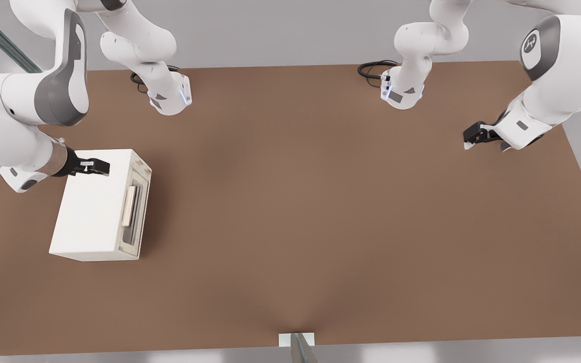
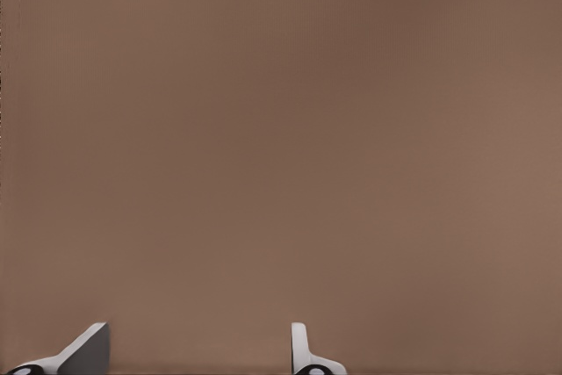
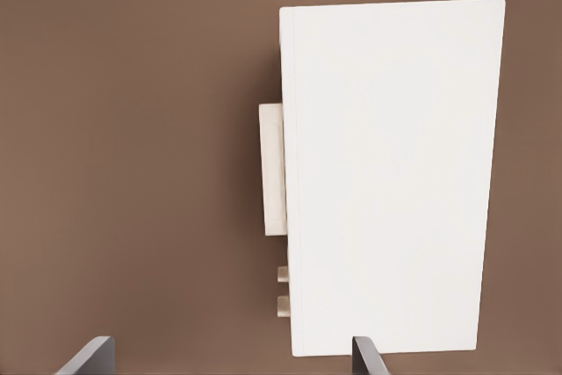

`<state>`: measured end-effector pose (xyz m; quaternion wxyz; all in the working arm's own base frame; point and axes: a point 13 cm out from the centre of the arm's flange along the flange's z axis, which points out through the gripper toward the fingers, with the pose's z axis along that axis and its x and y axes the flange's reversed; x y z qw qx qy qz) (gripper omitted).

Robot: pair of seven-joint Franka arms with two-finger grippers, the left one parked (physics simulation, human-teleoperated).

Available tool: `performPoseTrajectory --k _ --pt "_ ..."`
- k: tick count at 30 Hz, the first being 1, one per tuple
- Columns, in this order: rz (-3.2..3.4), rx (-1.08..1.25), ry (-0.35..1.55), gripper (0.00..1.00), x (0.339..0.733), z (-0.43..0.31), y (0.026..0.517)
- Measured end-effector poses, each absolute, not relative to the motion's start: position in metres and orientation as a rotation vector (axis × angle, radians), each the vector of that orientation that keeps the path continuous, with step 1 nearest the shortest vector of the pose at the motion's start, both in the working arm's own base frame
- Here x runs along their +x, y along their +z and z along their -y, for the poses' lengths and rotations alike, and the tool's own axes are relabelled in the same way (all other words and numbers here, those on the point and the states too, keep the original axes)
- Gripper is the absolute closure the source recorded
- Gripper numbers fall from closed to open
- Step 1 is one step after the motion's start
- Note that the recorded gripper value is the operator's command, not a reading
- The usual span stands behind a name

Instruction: Keep left arm still and open the oven door with right arm

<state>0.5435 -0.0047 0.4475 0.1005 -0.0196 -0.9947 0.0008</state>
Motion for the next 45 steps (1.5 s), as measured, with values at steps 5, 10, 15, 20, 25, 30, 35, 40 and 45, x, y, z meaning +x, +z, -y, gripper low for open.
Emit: performPoseTrajectory --k 5,10,15,20,25,30,35,40,45 --pt "2.887 0.061 0.182 0.63 0.555 -0.01 0.42" --pt "2.694 0.498 0.668 0.79 0.572 -0.098 0.341" --pt "2.533 0.645 1.056 0.79 0.595 -0.088 0.315" --pt "2.414 0.663 1.248 0.79 0.598 -0.075 0.288" --pt "2.379 0.617 1.309 0.79 0.585 -0.062 0.275" --pt "2.356 0.584 1.327 0.79 0.558 -0.044 0.264" --pt "2.352 0.54 1.333 0.79 0.553 -0.031 0.245" --pt "2.365 0.508 1.335 0.79 0.551 -0.024 0.233" --pt "2.371 0.493 1.337 0.79 0.547 -0.019 0.223"
